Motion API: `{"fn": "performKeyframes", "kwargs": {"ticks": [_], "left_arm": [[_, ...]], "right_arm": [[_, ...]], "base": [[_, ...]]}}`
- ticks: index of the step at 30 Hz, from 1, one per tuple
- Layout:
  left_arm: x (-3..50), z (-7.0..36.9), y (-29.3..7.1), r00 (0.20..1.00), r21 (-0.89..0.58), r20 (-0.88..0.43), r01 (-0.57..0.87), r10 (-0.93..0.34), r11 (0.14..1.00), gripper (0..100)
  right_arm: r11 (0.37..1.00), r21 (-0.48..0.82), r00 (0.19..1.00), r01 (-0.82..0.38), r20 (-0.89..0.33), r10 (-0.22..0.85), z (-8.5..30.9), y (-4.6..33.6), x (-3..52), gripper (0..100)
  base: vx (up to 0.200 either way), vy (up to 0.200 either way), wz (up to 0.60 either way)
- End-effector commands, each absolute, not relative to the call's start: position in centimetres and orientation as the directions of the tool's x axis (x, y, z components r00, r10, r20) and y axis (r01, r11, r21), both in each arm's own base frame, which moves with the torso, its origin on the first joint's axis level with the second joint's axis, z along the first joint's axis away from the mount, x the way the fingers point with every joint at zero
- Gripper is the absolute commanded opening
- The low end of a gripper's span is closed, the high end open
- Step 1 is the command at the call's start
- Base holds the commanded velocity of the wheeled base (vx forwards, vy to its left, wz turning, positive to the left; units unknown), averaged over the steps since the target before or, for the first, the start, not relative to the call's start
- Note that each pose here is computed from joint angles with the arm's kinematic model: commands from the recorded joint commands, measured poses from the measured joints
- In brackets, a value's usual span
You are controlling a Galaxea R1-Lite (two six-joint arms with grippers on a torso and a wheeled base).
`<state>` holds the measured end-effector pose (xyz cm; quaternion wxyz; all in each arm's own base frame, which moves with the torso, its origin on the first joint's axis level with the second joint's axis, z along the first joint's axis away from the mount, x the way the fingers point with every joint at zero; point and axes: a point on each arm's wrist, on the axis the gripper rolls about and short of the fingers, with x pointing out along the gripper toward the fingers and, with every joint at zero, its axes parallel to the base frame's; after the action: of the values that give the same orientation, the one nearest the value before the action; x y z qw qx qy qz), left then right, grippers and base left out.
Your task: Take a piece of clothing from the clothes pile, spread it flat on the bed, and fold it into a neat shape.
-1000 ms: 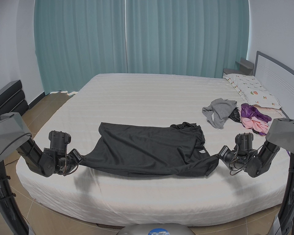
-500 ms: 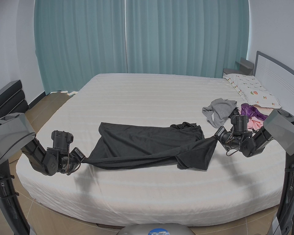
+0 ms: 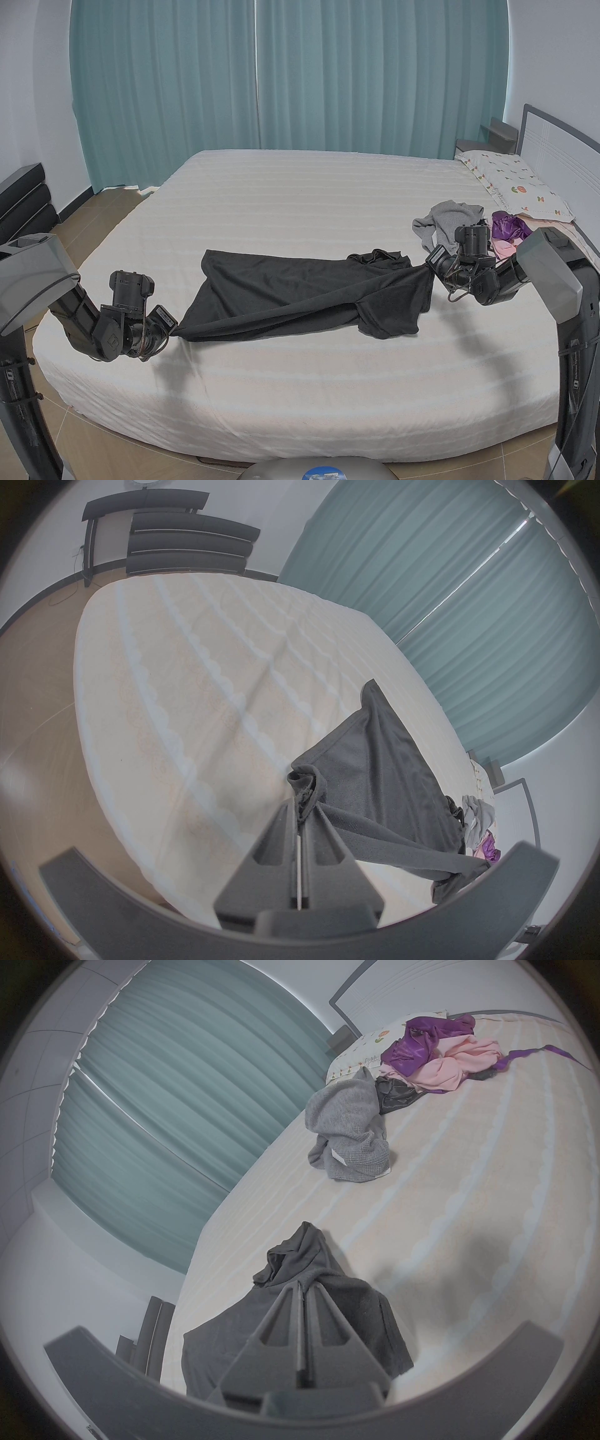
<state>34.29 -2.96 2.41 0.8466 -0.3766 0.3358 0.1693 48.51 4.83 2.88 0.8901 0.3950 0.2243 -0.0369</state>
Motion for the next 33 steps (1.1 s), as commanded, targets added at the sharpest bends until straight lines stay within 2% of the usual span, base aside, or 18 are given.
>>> {"fn": "performKeyframes", "kwargs": {"ticks": [1,8,11,13,17,20,23,33], "left_arm": [[34.3,2.1,-3.0,0.712,-0.528,-0.702,-0.546,0.027,0.651,0],[34.3,2.1,-3.1,0.71,-0.533,-0.704,-0.542,0.015,0.65,0],[34.3,2.1,-3.1,0.712,-0.534,-0.703,-0.541,0.015,0.65,0],[34.2,2.1,-3.1,0.709,-0.532,-0.705,-0.542,0.015,0.651,0],[34.1,2.1,-3.1,0.708,-0.531,-0.706,-0.542,0.014,0.651,0],[34.1,2.1,-3.1,0.707,-0.53,-0.707,-0.543,0.014,0.652,0],[34.0,2.1,-3.1,0.707,-0.531,-0.707,-0.543,0.013,0.651,0],[34.0,2.0,-3.1,0.704,-0.528,-0.71,-0.543,0.012,0.653,0]], "right_arm": [[0.688,0.673,0.881,0.272,-0.462,0.104,-0.4,4.8,49.4,100],[0.684,0.68,0.888,0.264,-0.448,0.102,1.7,3.7,48.6,100],[0.681,0.69,0.886,0.246,-0.445,0.13,3.3,3.6,47.4,100],[0.682,0.693,0.859,0.233,-0.475,0.189,3.6,4.2,45.6,100],[0.688,0.694,0.798,0.212,-0.53,0.288,3.0,5.4,42.7,100],[0.722,0.663,0.739,0.198,-0.585,0.334,1.5,6.3,40.9,100],[0.751,0.635,0.705,0.183,-0.617,0.349,0.5,6.9,39.9,100],[0.76,0.626,0.669,0.175,-0.642,0.375,-1.5,8.8,40.1,100]], "base": [[0.0,0.0,0.0],[0.0,0.0,0.0],[0.0,0.0,0.0],[0.0,0.0,0.0],[0.0,0.0,0.0],[0.0,0.0,0.0],[0.0,0.0,0.0],[0.0,0.0,0.0]]}}
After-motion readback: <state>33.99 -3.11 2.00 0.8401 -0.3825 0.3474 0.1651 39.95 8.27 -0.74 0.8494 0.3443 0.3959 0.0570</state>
